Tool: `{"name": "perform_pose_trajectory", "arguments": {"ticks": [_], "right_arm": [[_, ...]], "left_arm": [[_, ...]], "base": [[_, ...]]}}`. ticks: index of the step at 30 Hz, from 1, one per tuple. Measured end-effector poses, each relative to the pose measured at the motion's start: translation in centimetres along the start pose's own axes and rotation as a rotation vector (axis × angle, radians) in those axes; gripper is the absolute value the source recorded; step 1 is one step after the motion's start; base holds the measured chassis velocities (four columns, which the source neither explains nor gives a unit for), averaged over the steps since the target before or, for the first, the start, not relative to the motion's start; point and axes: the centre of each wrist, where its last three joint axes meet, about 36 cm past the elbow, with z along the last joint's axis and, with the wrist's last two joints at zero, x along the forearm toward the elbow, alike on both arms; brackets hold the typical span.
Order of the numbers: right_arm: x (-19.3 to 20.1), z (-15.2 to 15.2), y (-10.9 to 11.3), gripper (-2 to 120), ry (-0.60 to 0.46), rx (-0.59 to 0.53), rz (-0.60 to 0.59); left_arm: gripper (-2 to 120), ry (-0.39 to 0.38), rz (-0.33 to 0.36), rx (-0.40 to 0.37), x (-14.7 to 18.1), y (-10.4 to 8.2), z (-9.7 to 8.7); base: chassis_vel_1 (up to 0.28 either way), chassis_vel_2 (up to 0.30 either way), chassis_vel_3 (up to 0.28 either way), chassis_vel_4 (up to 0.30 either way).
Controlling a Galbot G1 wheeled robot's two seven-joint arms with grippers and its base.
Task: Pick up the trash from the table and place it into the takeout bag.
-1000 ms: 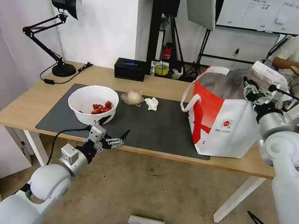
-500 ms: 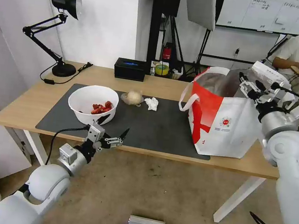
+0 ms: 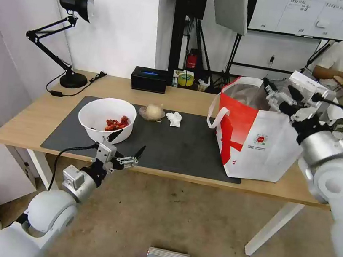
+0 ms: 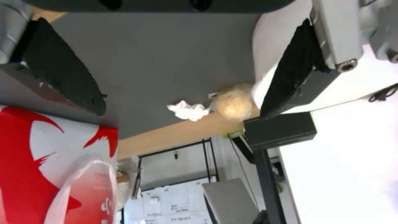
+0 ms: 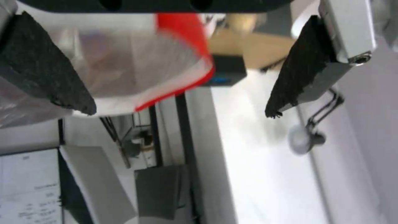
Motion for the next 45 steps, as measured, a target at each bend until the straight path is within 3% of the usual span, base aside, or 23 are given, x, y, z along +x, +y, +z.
{"name": "perform_pose_trajectory", "arguments": {"ticks": [7,13,25,34,37,45], "right_arm": [[2.9,2.8,1.9,100,0.04,0.067,-0.055],[4.2,4.5,2.2,100,0.069,0.091,-0.062],[6.8,8.9,3.4,100,0.119,0.131,-0.013],[8.3,12.8,4.4,100,0.143,0.129,0.061],[9.2,15.5,5.1,100,0.158,0.119,0.095],[10.8,19.2,6.4,100,0.212,0.123,0.121]], "left_arm": [[100,-0.013,-0.016,-0.009,0.6,0.5,-0.2],[100,-0.009,-0.02,-0.007,1.0,0.4,0.1],[100,0.007,-0.038,-0.016,1.9,1.2,0.6],[100,0.023,-0.047,-0.001,2.2,0.6,1.3],[100,0.05,-0.053,0.01,2.6,0.1,2.3],[100,0.117,-0.084,0.014,3.8,0.4,4.3]], "base": [[0.0,0.0,0.0,0.0],[0.0,0.0,0.0,0.0],[0.0,0.0,0.0,0.0],[0.0,0.0,0.0,0.0],[0.0,0.0,0.0,0.0],[0.0,0.0,0.0,0.0]]}}
